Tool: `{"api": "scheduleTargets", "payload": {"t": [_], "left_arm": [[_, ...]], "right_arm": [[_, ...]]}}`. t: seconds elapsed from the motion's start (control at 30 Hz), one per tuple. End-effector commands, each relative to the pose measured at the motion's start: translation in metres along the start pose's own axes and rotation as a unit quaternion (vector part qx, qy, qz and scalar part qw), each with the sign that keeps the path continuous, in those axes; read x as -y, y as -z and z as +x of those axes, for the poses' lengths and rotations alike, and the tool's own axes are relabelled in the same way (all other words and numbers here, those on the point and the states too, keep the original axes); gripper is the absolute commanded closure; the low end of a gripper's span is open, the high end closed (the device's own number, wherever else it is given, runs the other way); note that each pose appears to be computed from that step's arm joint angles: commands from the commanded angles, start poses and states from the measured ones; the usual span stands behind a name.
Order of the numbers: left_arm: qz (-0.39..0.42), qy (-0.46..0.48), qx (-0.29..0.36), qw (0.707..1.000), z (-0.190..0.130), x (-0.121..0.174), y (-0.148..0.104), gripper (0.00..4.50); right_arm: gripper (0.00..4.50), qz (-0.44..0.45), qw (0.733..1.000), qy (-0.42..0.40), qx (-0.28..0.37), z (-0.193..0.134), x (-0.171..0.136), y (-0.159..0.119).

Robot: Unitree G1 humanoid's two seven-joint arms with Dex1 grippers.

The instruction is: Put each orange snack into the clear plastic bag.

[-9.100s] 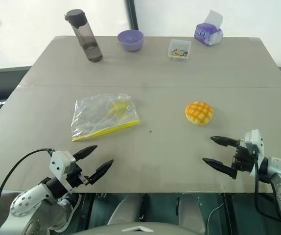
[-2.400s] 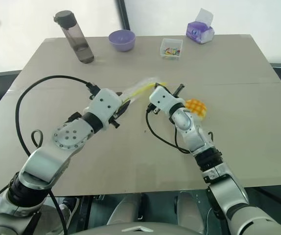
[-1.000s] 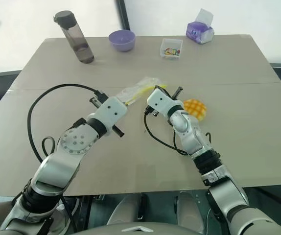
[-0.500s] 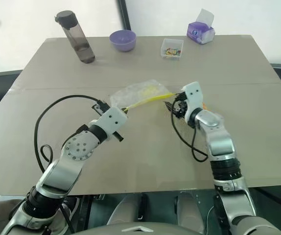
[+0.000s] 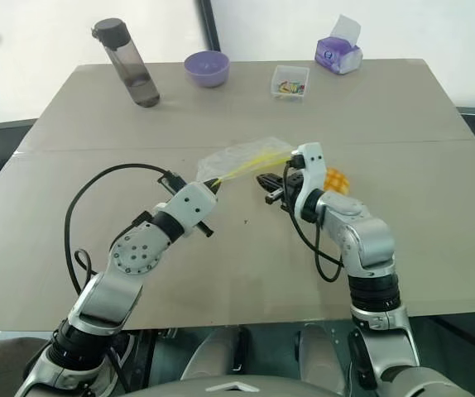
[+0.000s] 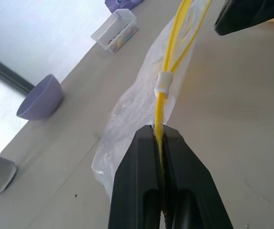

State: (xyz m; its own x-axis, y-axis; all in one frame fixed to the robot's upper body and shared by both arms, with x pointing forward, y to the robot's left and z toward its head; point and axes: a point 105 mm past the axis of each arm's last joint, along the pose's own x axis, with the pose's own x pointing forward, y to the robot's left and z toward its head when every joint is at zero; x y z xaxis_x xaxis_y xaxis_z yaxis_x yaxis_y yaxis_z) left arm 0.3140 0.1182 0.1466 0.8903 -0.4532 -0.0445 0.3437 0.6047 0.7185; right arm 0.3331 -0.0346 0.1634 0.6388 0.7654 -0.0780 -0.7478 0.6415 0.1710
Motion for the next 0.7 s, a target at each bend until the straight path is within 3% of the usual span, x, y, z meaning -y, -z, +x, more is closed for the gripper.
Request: {"api": "scheduleTargets", "payload": {"t": [0.03,0.47,0.7], "left_arm": [[0.015,-0.002,0.016,1.0,-0.003,-0.001,-0.006,4.5],[0.028,0.016,0.036,0.999,-0.002,0.008,-0.014,4.5],[0.024,0.037,0.086,0.995,-0.001,0.017,-0.031,4.5]], "right_arm": [[4.41,-0.004,0.999,-0.017,0.032,0.0,-0.01,-0.018],[4.41,-0.007,0.999,0.022,0.023,0.008,0.002,-0.013],[4.41,-0.012,0.999,0.043,0.004,0.018,0.008,0.0]]}}
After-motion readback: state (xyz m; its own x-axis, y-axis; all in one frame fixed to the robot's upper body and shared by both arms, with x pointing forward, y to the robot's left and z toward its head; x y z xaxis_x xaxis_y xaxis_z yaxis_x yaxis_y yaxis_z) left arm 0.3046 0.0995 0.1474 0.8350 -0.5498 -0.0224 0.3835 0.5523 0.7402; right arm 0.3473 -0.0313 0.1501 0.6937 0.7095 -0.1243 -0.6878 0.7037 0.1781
